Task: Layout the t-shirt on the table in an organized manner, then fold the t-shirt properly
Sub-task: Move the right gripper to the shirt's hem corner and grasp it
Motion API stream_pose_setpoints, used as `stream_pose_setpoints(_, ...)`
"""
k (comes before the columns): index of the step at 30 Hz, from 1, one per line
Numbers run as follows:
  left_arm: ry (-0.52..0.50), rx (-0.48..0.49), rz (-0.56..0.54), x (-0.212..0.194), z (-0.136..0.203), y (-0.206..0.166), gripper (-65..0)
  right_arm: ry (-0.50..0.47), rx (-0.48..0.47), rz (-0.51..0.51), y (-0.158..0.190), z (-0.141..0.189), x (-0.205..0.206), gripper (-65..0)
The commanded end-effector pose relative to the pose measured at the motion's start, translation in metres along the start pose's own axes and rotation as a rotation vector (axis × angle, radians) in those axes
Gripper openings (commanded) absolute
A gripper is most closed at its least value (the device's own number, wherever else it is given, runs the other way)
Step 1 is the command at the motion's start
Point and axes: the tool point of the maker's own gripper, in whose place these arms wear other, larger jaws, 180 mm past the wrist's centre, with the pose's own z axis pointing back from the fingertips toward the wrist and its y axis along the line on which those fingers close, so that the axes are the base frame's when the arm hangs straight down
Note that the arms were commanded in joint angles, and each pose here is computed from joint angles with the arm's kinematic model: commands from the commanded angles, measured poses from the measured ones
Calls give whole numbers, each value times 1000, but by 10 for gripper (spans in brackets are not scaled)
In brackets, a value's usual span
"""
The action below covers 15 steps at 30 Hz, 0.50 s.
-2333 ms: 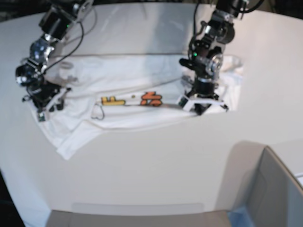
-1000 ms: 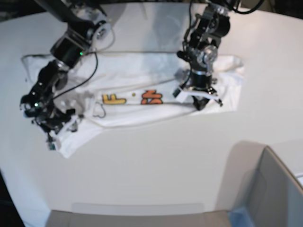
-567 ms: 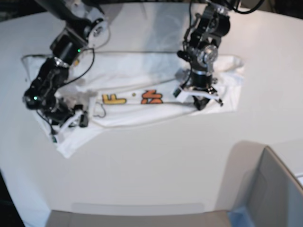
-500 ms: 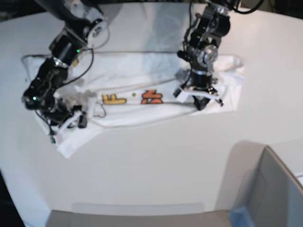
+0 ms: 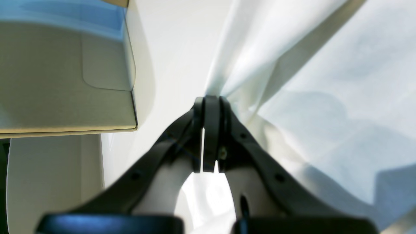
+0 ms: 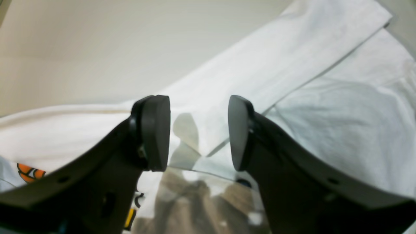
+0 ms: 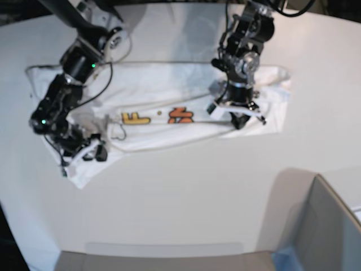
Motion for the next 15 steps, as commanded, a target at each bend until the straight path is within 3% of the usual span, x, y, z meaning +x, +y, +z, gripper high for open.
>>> stream_pose_setpoints(1, -18, 47, 5, 6, -1, 15, -650, -95, 18, 23, 5, 3, 30, -363)
stream_pose_setpoints(9, -18, 47, 5, 6, -1, 15, -650, -201, 58, -54, 3, 18, 34, -363)
stream_pose_setpoints(15, -17, 46, 4, 6, -1, 14, -650, -233, 37, -38, -1, 31, 35, -363)
